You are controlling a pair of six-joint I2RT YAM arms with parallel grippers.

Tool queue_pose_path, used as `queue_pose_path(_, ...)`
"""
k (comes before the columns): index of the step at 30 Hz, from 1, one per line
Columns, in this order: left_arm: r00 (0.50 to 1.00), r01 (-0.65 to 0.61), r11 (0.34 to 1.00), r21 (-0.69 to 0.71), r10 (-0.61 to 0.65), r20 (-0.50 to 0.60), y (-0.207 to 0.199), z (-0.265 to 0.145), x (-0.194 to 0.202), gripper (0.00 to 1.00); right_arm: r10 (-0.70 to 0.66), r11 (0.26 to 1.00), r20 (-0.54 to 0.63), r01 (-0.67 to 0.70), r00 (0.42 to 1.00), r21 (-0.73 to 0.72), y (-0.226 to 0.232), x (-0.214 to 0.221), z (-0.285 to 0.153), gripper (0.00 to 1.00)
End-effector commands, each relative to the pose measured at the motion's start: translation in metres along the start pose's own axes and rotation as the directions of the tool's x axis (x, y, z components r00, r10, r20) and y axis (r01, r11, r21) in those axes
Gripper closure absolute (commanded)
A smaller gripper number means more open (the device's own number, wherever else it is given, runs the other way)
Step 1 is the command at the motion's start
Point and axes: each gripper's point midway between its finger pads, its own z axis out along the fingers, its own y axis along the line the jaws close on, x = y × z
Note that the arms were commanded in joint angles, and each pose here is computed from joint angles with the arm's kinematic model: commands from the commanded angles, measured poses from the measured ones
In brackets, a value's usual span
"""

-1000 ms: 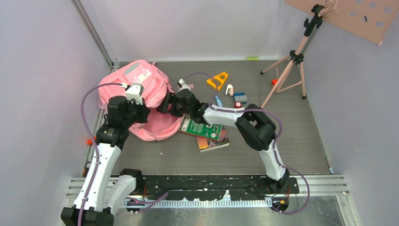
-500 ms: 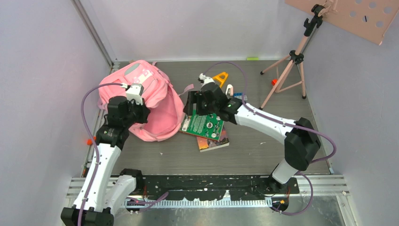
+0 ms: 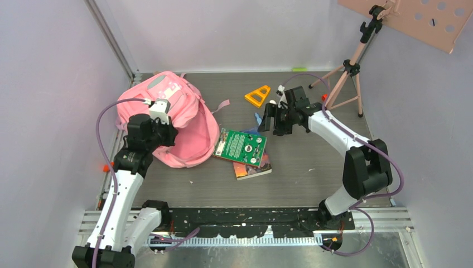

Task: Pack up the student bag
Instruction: Adjust the book at the center of the board.

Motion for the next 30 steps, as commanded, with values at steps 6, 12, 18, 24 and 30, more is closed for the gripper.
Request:
queue_pose_path(6, 0.987, -0.029, 0.999, 0.033, 0.023, 0.157, -0.009, -0.009, -0.043, 1.00, -0.052, 0.994, -0.132, 0.039, 0.990, -0.097, -0.004, 0.017, 0.014, 0.21)
queue_pose_path(12, 0.987, -0.029, 0.999, 0.033, 0.023, 0.159, -0.009, -0.009, -0.043, 1.00, -0.037, 0.997, -0.166, 0.024, 0.985, -0.077, -0.017, 0.023, 0.041, 0.22)
queue_pose_path(18, 0.988, -0.028, 0.999, 0.037, 0.022, 0.155, -0.009, -0.008, -0.042, 1.00, -0.023, 0.997, -0.177, 0.010, 0.984, -0.071, -0.025, 0.027, 0.058, 0.22)
queue_pose_path(24, 0.989, -0.026, 0.999, 0.043, 0.019, 0.149, -0.010, -0.006, -0.041, 1.00, -0.021, 0.995, -0.164, 0.004, 0.986, -0.101, -0.024, 0.024, 0.072, 0.23)
queue_pose_path(30, 0.988, -0.027, 0.999, 0.039, 0.021, 0.150, -0.010, -0.007, -0.041, 1.00, -0.001, 0.996, -0.151, -0.013, 0.988, -0.091, -0.027, 0.018, 0.084, 0.30)
